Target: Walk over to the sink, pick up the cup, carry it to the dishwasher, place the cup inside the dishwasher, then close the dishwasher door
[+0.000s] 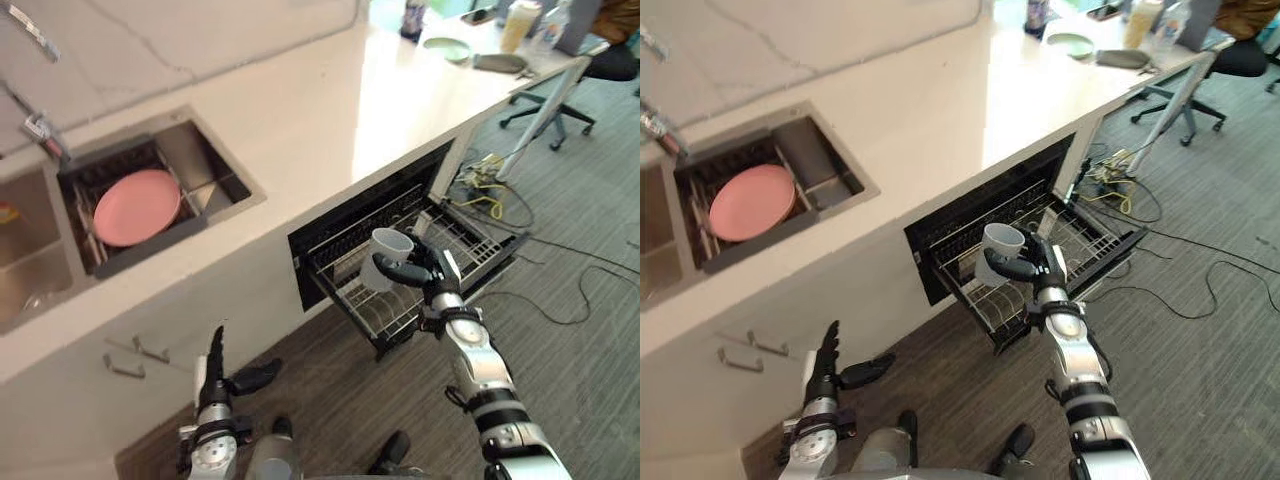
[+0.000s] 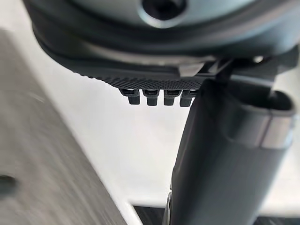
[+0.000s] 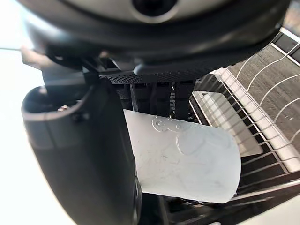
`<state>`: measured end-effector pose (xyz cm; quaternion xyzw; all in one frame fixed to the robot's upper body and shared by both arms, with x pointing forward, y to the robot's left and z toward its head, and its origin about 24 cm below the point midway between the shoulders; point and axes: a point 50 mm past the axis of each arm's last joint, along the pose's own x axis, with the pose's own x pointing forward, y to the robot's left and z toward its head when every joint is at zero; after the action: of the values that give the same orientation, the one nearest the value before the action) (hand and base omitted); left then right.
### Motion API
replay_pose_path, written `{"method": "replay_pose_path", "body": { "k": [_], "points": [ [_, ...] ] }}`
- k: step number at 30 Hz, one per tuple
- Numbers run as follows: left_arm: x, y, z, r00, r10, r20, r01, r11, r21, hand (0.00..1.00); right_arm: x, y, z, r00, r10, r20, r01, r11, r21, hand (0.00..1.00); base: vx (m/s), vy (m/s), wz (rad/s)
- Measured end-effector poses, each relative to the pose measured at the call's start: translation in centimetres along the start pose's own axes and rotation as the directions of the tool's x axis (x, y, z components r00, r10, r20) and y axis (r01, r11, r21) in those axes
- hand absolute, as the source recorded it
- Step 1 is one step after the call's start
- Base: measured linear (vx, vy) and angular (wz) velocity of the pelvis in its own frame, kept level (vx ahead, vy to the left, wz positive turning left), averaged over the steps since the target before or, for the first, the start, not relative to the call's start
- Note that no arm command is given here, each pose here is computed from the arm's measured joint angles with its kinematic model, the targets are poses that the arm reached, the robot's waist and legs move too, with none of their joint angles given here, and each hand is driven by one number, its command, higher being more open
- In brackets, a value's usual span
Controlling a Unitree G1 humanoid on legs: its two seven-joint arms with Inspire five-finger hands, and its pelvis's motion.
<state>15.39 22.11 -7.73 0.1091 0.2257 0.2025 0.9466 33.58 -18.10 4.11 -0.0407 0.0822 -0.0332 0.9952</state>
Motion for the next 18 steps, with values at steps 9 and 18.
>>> {"method": "replay_pose_path", "body": {
  "k": [9, 18],
  "points": [
    [0.7, 0.6, 1.1, 0.996, 0.028, 0.088, -0.025, 0.999, -0.033, 1.00, 4.6, -2.9, 6.9, 0.995, -0.089, 0.044, 0.094, 0.989, -0.111, 0.00, -0.02, 0.033, 0.34],
    [0.9, 0.5, 1.2, 0.993, 0.045, 0.108, -0.034, 0.994, -0.102, 1.00, 4.9, -5.6, 7.1, 0.982, -0.186, -0.020, 0.181, 0.972, -0.148, 0.00, 0.01, 0.080, 0.09]
  ]
}}
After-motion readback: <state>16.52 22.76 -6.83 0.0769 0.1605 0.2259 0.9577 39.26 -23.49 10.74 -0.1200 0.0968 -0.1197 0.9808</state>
